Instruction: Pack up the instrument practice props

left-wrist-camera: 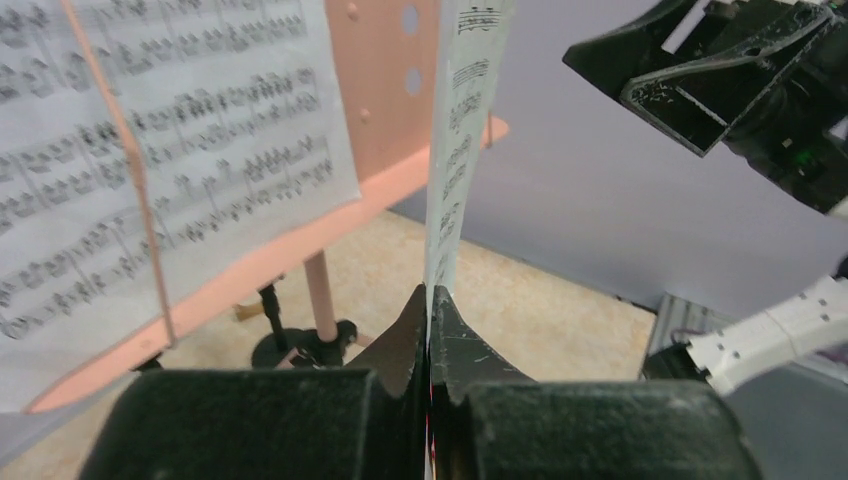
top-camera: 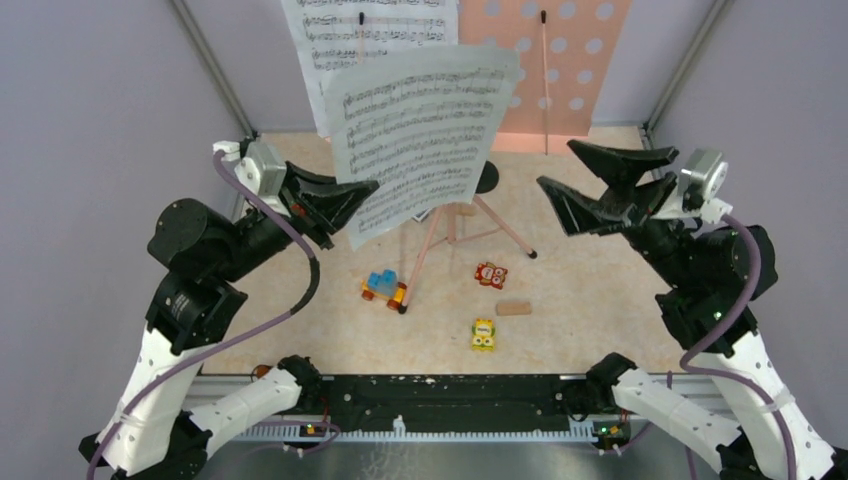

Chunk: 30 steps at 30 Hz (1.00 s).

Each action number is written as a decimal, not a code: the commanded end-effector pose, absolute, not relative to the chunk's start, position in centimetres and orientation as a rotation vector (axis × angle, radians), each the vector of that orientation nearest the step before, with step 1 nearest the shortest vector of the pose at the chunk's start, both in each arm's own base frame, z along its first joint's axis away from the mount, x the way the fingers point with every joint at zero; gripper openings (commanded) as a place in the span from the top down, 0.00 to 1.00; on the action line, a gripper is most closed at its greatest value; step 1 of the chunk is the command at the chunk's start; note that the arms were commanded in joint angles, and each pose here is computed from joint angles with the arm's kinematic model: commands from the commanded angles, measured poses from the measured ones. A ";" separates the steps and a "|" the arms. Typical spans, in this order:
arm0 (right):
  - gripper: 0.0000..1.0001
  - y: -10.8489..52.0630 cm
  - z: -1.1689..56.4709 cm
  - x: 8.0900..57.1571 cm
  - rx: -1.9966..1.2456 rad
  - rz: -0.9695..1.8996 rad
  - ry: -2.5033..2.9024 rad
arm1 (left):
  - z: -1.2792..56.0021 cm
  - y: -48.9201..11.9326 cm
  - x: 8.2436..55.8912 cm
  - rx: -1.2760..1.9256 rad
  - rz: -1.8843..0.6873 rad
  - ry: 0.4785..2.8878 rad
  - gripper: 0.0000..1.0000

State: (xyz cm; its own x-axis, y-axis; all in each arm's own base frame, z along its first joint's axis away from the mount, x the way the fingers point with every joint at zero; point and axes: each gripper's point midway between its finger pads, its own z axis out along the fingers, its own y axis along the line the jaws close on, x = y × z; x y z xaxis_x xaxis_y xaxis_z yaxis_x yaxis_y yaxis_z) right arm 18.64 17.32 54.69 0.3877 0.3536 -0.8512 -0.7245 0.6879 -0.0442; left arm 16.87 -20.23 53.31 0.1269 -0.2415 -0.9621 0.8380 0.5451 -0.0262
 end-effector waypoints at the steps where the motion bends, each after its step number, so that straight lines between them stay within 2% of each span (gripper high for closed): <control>1: 0.33 20.5 50.8 14.4 -0.744 0.863 0.904 | 50.0 -21.4 14.2 0.752 -0.977 1.238 1.00; 5: 0.31 21.9 49.2 13.6 -0.807 0.947 0.843 | 48.1 -22.1 12.2 0.838 -1.077 1.251 1.00; 8: 0.30 22.9 48.7 14.8 -0.769 1.006 0.854 | 47.3 -22.6 10.9 0.893 -1.148 1.243 1.00; 15: 0.32 25.4 47.2 16.7 -0.724 1.180 0.881 | 47.1 -22.3 10.2 0.907 -1.152 1.225 1.00; 18: 0.45 25.6 47.1 16.2 -0.712 1.253 0.864 | 46.9 -22.1 10.6 0.888 -1.135 1.241 1.00; 24: 1.00 24.9 47.1 15.1 -0.632 1.361 0.856 | 45.0 -22.3 11.4 0.851 -1.129 1.290 1.00; 27: 1.00 24.3 46.8 14.5 -0.594 1.393 0.863 | 44.0 -22.1 11.6 0.822 -1.130 1.303 0.95; 28: 1.00 24.1 46.4 14.4 -0.581 1.394 0.874 | 43.7 -22.1 11.7 0.812 -1.127 1.308 0.91; 29: 1.00 23.7 46.3 14.2 -0.562 1.388 0.886 | 43.4 -21.9 11.9 0.796 -1.118 1.318 0.80; 30: 1.00 23.2 46.0 14.2 -0.533 1.372 0.909 | 43.0 -21.8 12.1 0.782 -1.110 1.331 0.66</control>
State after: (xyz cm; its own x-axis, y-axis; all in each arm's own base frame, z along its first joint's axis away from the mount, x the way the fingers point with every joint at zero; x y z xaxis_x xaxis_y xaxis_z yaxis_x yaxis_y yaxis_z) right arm 15.88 25.18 44.45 -0.0594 0.5274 -0.8475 -0.9747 0.1525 0.1632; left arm 11.75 -22.29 42.59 -0.1211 -0.1228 -0.9850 0.9462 0.2855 -0.1520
